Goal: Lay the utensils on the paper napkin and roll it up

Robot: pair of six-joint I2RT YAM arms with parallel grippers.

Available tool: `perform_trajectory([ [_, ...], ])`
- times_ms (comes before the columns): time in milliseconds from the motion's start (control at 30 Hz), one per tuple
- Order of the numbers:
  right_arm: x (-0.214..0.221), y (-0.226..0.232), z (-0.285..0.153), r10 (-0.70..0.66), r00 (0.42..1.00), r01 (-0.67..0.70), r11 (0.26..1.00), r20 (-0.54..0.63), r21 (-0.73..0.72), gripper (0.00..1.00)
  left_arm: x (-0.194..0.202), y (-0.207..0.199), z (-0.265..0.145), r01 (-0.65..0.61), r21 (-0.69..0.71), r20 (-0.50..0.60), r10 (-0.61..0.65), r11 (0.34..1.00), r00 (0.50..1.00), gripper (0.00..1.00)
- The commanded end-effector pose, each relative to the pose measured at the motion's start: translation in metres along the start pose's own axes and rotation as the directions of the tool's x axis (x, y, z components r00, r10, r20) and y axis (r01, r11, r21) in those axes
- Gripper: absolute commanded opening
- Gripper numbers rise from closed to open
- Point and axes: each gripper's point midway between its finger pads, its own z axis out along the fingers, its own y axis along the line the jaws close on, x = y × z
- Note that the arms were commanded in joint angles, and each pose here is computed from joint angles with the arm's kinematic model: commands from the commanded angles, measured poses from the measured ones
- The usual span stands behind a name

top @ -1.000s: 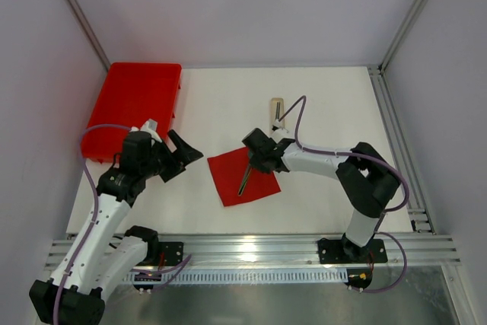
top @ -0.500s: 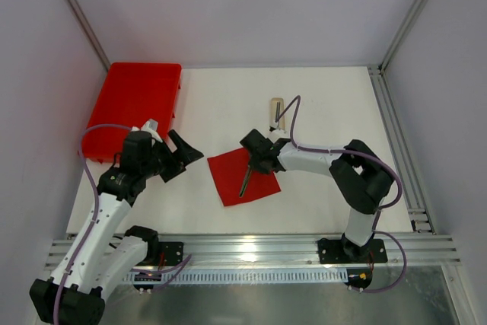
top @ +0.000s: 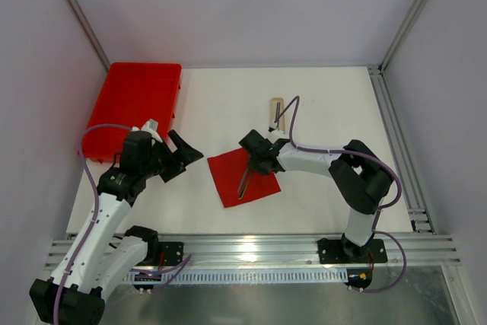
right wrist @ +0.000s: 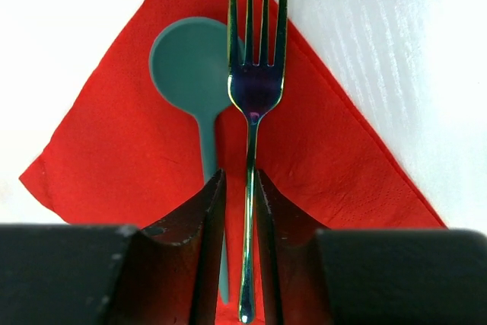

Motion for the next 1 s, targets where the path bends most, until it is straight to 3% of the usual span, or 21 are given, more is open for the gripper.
perform_trajectory([
  [0, -0.011, 0.021, -0.008, 0.012, 0.999, -0.010, 0.999, 0.051, -0.044, 0.26, 0.004, -0.002, -0.001, -0.023, 0.016, -0.017, 0.023, 1.000, 1.000, 0.88],
  [400, -0.039, 0.033, -0.052, -0.059, 0.985, 0.071, 0.995, 0.163, -0.066, 0.27, 0.004, 0.000, 0.000, -0.035, 0.012, -0.019, 0.035, 0.999, 0.999, 0.89],
  [633, -0.107, 0.039, -0.065, -0.225, 0.911, 0.217, 0.974, 0.345, 0.061, 0.27, 0.006, -0.011, 0.002, -0.074, 0.072, -0.043, 0.078, 0.995, 0.996, 0.89],
  [967, -0.219, 0.031, -0.013, -0.284, 0.905, 0.252, 0.958, 0.317, 0.136, 0.26, 0.001, -0.018, 0.006, -0.134, 0.099, -0.053, 0.139, 0.986, 0.989, 0.88],
])
